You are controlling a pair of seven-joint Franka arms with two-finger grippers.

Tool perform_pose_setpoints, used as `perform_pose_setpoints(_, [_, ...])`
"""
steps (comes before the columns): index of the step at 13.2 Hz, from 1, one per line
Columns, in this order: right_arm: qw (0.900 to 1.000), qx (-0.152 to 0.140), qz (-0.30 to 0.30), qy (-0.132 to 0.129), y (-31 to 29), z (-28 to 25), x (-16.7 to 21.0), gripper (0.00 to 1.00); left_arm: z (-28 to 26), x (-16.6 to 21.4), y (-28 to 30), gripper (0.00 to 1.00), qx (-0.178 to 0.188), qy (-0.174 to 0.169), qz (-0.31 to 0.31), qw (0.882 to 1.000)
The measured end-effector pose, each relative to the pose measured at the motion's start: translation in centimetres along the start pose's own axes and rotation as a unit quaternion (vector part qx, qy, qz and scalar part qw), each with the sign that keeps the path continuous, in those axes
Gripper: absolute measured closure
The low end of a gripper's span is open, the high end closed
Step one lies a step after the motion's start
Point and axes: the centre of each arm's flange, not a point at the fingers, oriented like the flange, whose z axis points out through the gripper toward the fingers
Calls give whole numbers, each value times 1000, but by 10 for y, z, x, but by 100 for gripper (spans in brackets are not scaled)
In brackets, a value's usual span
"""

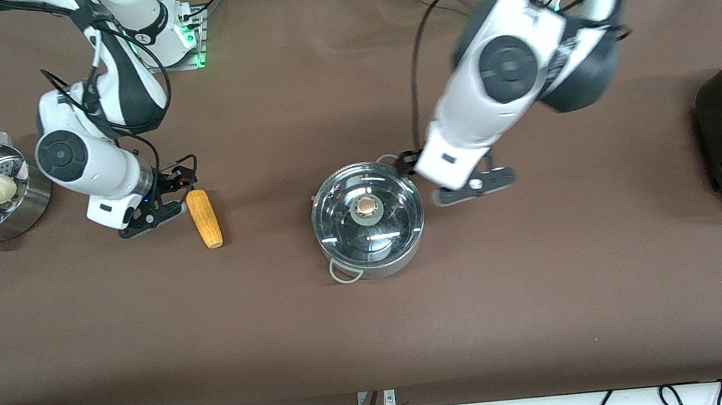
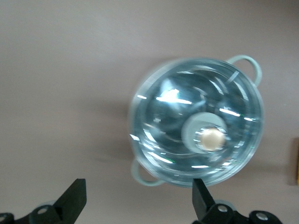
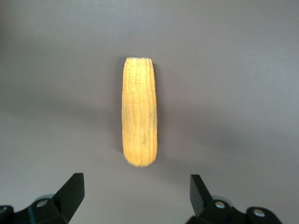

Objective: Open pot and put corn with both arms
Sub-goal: 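Reach the right gripper to the corn while the left gripper reaches the lid knob, then lift the corn with the right gripper while the left gripper lifts the lid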

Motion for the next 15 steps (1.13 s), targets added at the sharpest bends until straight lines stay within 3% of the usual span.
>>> perform_pose_setpoints(4, [999,-6,-15,42,-5,63,-22,0,70,-10,57,0,-10,21,-11,1000])
perform_pose_setpoints(8, [996,-10,-16,85,-4,98,-11,0,108,0,69,0,-14,52,-15,998])
perform_pose_setpoints(11, [996,-8,-17,88,-4,130,-10,3,117,-2,71,4,-10,51,-14,999])
perform_pose_setpoints(12, [996,-8,-18,89,-4,132,-9,12,119,-2,71,12,-9,51,-14,999])
perform_pose_setpoints(13, [995,-9,-18,93,-4,129,-7,26,122,-1,71,12,-10,51,-14,999])
perform_pose_setpoints(15, [995,-10,-19,101,-3,122,-2,48,125,1,72,32,-11,53,-15,998])
